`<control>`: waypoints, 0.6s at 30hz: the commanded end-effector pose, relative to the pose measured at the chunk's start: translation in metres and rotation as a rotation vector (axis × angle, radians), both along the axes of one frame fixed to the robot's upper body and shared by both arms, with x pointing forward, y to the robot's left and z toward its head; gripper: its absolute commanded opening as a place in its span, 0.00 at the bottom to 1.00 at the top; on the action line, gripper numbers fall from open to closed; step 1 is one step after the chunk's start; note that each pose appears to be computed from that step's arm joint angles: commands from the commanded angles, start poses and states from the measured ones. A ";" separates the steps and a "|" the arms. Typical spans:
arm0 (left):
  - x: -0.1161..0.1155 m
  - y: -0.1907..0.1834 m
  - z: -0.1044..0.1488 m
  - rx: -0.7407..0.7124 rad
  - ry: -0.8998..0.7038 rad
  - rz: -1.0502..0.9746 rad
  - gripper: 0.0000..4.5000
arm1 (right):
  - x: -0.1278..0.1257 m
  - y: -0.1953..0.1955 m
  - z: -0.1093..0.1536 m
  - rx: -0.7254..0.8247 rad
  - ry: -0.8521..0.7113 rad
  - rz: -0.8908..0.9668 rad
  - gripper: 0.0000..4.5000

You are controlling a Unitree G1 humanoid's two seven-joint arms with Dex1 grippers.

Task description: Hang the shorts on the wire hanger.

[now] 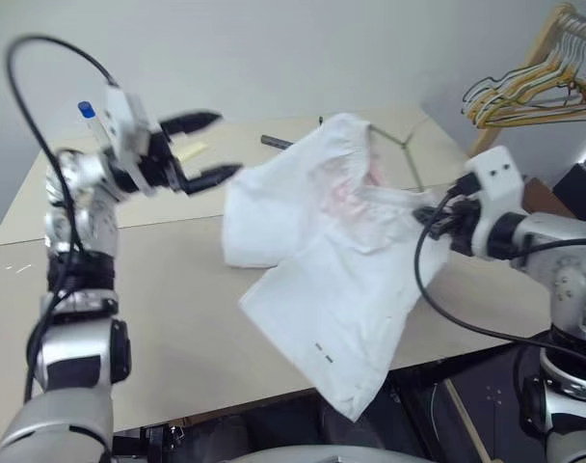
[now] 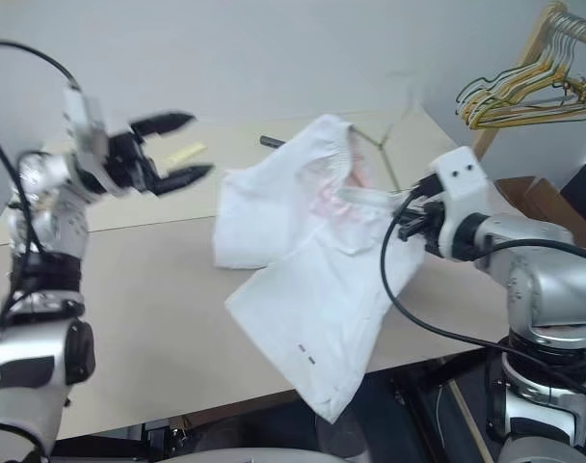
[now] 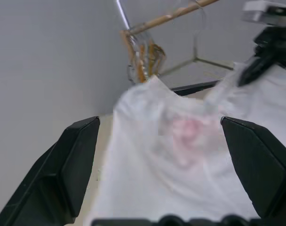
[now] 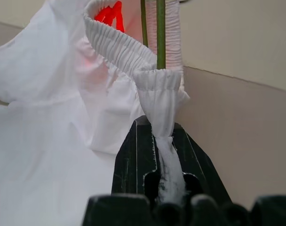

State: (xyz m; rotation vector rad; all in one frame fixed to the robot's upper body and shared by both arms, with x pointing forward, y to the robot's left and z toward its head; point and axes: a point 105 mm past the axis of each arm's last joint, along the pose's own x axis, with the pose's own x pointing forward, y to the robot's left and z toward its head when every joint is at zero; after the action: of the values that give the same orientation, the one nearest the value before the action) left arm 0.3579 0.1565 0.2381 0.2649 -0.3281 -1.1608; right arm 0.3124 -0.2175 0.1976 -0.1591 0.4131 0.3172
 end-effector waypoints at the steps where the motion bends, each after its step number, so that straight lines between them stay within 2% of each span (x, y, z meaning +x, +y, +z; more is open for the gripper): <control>1: -0.011 -0.014 0.018 0.004 -0.063 -0.039 0.99 | -0.007 -0.045 0.014 -0.076 -0.017 -0.257 0.00; 4: -0.013 -0.019 0.009 0.051 -0.036 -0.062 0.99 | -0.013 -0.088 0.019 -0.130 0.002 -0.459 0.00; 10: -0.017 -0.025 0.011 0.058 -0.038 -0.089 0.99 | -0.020 -0.140 0.032 -0.126 -0.004 -0.756 0.00; 18: -0.026 -0.038 0.017 0.014 -0.041 -0.123 0.99 | -0.006 -0.170 0.050 -0.117 -0.107 -1.062 0.00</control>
State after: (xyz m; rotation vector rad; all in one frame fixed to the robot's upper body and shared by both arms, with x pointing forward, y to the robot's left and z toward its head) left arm 0.3367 0.1206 0.2459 0.2870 -0.3406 -1.2744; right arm 0.3073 -0.3785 0.2249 -0.0412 0.4612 -0.6809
